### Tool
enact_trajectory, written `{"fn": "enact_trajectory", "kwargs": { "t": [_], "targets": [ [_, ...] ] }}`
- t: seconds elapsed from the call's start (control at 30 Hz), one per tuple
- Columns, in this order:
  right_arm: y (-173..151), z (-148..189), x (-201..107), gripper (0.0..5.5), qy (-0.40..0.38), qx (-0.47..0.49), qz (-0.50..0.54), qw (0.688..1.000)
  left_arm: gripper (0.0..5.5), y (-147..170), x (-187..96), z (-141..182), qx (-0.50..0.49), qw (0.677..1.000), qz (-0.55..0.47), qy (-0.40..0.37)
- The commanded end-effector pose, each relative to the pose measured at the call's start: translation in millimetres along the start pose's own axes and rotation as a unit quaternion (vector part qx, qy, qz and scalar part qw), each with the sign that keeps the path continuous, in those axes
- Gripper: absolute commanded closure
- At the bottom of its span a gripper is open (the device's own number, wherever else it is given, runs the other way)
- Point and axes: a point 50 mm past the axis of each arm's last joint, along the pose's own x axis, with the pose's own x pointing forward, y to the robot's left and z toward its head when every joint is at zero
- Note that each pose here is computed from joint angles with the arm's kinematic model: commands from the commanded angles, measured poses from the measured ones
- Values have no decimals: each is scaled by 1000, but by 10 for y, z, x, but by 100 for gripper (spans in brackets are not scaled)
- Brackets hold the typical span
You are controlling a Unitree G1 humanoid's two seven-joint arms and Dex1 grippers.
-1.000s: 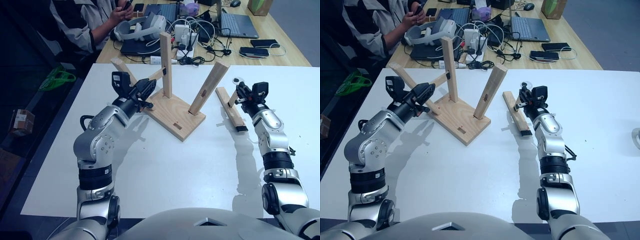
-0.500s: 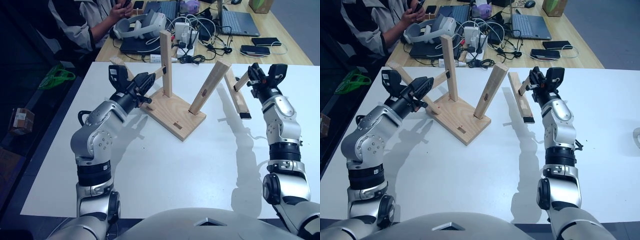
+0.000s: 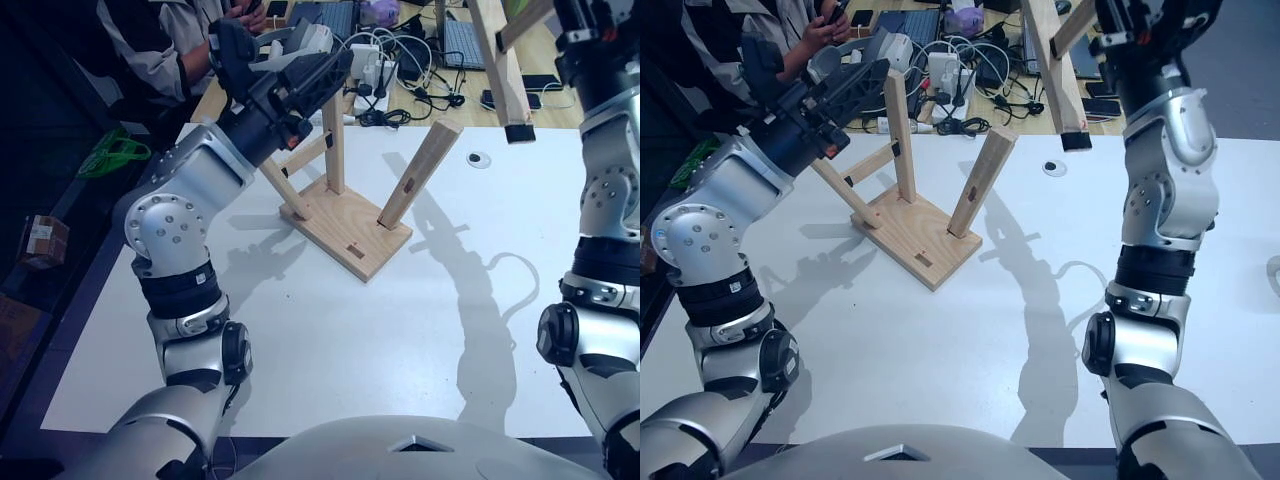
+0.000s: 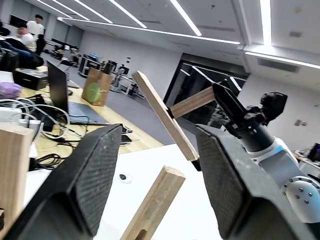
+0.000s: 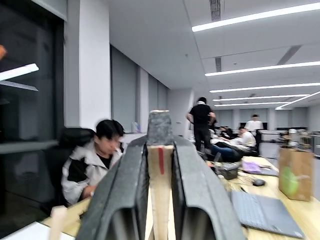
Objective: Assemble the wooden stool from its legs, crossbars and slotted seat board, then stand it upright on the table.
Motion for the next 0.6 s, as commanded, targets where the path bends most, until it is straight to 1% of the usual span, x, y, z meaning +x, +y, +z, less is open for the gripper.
{"fn": "enact_trajectory", "kwargs": {
  "t": [0.03, 0.17, 0.37, 0.6],
  "targets": [
    [47, 268, 126, 510, -36, 61, 41, 997, 285, -22, 36, 91, -14, 999, -33, -7],
    [79, 397, 190, 510, -51, 145, 83, 985, 285, -32, 48, 143, -14, 998, -64, -3],
    [223, 485, 231, 510, -52, 235, 150, 959, 285, -27, 90, 185, -11, 996, -86, 4],
    [494, 357, 184, 510, -26, 304, 202, 931, 285, -89, 153, 179, -19, 993, -112, 7]
  ]
}}
